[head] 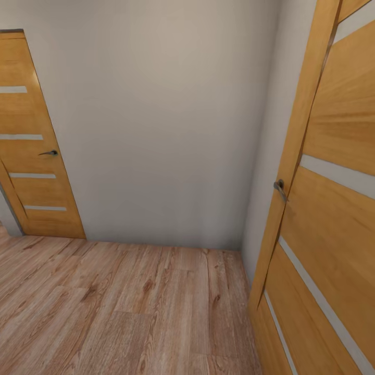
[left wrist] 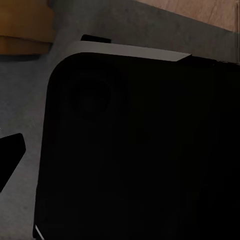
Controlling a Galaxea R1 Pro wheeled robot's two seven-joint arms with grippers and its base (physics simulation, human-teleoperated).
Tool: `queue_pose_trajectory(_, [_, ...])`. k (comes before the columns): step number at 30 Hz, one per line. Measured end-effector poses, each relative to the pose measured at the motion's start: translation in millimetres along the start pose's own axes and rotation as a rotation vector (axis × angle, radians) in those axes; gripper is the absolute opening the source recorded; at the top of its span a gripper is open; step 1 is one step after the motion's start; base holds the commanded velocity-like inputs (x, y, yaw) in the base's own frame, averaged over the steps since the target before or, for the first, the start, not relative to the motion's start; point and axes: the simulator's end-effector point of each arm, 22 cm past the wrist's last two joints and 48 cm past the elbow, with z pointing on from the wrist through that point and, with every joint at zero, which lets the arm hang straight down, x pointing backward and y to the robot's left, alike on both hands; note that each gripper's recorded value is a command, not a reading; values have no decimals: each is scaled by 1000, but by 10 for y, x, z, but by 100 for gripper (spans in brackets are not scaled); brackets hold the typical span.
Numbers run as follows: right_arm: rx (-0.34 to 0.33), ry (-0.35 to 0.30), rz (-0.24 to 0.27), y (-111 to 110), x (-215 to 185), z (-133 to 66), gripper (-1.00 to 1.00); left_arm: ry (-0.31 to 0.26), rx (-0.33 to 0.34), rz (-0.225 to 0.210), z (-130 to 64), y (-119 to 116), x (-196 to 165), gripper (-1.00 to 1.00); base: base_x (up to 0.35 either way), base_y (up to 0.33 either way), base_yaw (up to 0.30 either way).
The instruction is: Move the two storage containers from the living room to the garage. In the garage, place one container on the floor and stack the other container on top of it (either order is fine).
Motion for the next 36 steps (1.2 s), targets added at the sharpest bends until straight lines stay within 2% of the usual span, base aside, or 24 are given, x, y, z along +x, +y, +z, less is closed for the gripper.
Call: queue_pose_trajectory(36, [-5, 9, -6, 28, 19, 1, 100, 3, -2, -5, 0, 13, 4, 100, 23, -7, 0])
